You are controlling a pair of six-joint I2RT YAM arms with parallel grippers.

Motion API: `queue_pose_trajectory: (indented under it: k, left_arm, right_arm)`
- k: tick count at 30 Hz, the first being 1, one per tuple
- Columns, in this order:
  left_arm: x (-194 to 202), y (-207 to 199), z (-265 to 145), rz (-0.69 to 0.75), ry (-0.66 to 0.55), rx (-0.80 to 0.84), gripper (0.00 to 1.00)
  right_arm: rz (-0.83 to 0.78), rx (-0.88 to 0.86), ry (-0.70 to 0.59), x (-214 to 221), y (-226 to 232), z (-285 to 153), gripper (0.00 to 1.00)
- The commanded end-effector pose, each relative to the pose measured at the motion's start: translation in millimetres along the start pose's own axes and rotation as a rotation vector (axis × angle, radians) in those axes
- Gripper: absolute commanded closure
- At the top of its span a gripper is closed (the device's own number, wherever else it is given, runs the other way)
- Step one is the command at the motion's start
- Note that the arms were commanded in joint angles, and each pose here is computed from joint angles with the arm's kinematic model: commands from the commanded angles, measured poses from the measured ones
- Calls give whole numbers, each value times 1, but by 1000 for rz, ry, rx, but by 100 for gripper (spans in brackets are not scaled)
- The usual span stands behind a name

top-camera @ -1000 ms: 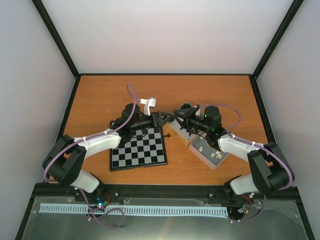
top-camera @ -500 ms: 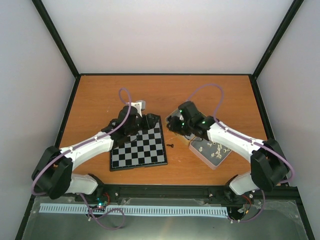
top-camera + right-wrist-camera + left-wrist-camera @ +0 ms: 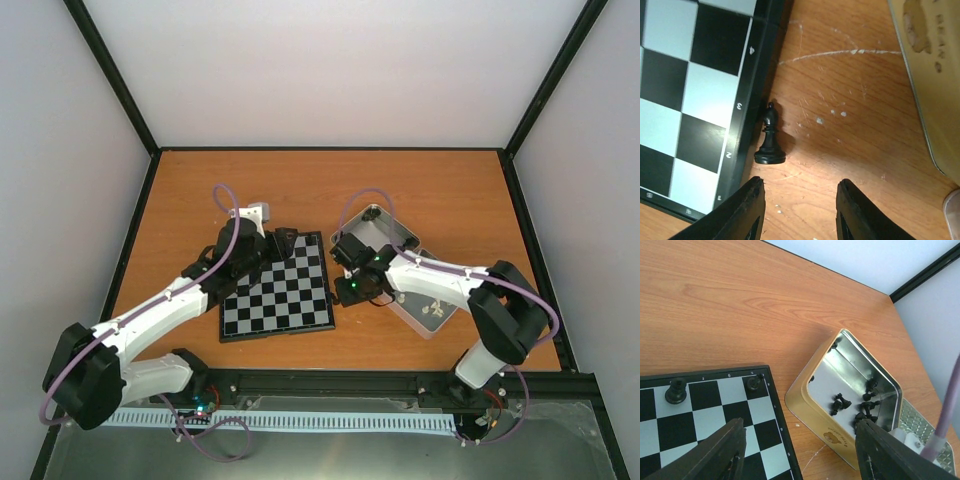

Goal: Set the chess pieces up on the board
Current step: Pick up the chess piece at the center of the board.

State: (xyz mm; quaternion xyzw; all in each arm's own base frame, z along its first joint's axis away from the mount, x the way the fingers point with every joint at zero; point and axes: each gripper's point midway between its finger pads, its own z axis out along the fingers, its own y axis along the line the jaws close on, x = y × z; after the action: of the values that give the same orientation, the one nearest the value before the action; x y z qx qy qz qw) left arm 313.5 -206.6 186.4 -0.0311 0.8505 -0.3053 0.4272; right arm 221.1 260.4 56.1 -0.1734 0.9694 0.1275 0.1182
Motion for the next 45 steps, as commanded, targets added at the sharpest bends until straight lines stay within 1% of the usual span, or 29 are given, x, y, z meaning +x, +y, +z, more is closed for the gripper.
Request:
queue_pose_trajectory:
  k: [1,6,9,13,18,24,26,31,35,45]
  left_arm:
    - [-5,8,-4,20,-17,-35,39]
    - [-2,12,-4,16,-10,-38,39]
    - [-2,13,-5,19,-13,-43,39]
    - [-3,15,-5,28,-14,-54,39]
    - [-4,15,-6,30,-19,-58,39]
    - [-5,17,-8,29,-23,-64,39]
    - [-5,16,-8,30,-22,-64,39]
    - [-6,17,-9,33,-28,-69,39]
    - [-8,18,-11,36,-36,-74,39]
    - [-7,20,-13,29,-38,-79,39]
  right_arm:
    - [-144,7,28,-1,6,7,60]
    - [-154,-16,51,1,15,18,60]
    - [-155,-14,44,-2,16,21,61]
    - [-177,43,56,-4,12,27,65]
    - [-203,110,70,-6,2,35,66]
    - [-220,112,86,-3,1,39,69]
    - [-230,113,92,-1,-1,40,68]
    - [-277,132,107,0,-4,46,62]
    - [-316,137,106,-5,-4,49,62]
    - [-338,112,126,3,-2,45,75]
